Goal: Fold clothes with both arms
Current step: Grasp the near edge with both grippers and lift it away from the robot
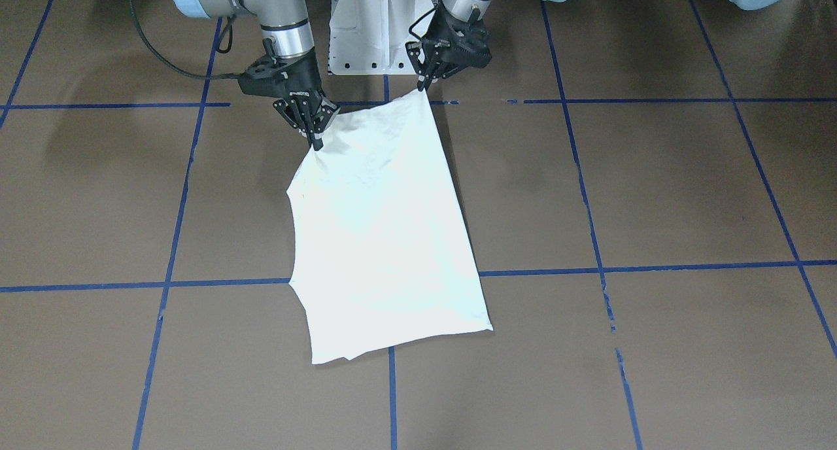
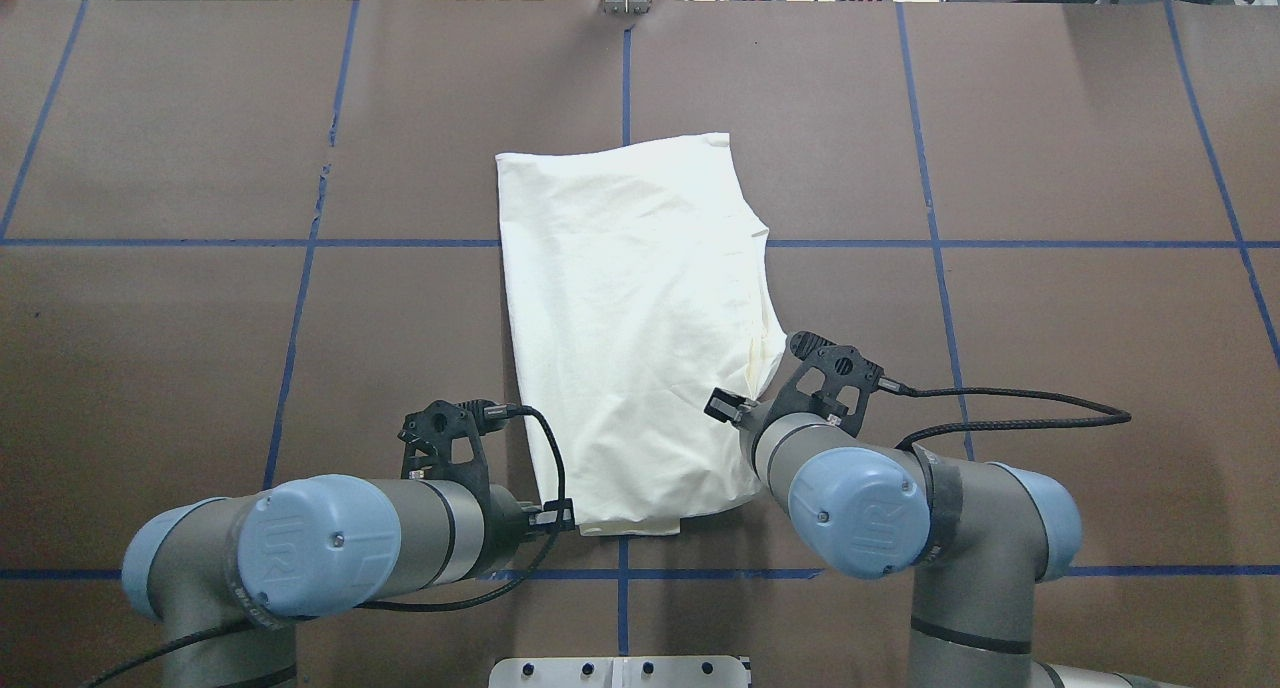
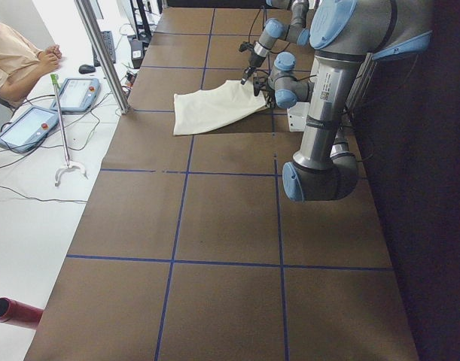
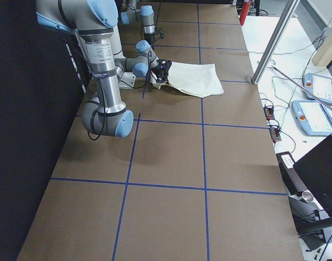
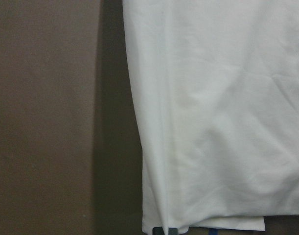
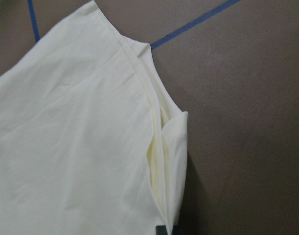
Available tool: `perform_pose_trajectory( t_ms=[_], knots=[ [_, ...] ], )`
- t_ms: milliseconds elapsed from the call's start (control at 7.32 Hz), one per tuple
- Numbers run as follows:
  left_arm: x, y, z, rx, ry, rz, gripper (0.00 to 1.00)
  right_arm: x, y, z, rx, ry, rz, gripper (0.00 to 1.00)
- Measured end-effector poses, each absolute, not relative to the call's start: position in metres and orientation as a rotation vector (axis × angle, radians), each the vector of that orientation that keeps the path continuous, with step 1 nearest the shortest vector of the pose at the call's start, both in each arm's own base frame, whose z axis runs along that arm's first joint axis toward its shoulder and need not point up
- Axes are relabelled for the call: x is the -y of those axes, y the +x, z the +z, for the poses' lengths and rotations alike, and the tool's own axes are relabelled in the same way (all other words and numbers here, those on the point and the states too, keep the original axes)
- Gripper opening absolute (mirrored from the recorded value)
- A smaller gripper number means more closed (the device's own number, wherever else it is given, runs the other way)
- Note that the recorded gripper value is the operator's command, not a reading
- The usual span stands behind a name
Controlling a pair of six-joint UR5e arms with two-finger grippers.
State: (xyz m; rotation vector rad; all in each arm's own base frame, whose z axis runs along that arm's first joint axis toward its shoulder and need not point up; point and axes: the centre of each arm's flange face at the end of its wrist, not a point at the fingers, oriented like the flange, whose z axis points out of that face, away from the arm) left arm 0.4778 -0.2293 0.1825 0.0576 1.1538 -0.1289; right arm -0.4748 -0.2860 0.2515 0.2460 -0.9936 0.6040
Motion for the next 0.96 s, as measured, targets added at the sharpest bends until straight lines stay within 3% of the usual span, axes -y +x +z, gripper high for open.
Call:
perform_pose_trajectory(
  t_ms=[273,547,957],
  knots=[
    [0.208,0.401,0.13,-1.162,0.023,-0.099,0.0,0.259,-0.403,0.213,1.026,0.186,0.585,0.0],
    [0.211,0.377,0.114,-1.161,0.039,-0.092,0.0,0.254,-0.4,0.196,1.014,0.159,0.581,0.0],
    [0.291,0.393,0.119,-1.078,0.193,-0.105,0.0,0.312,-0.446,0.197,0.943,0.205,0.648,0.0]
  ],
)
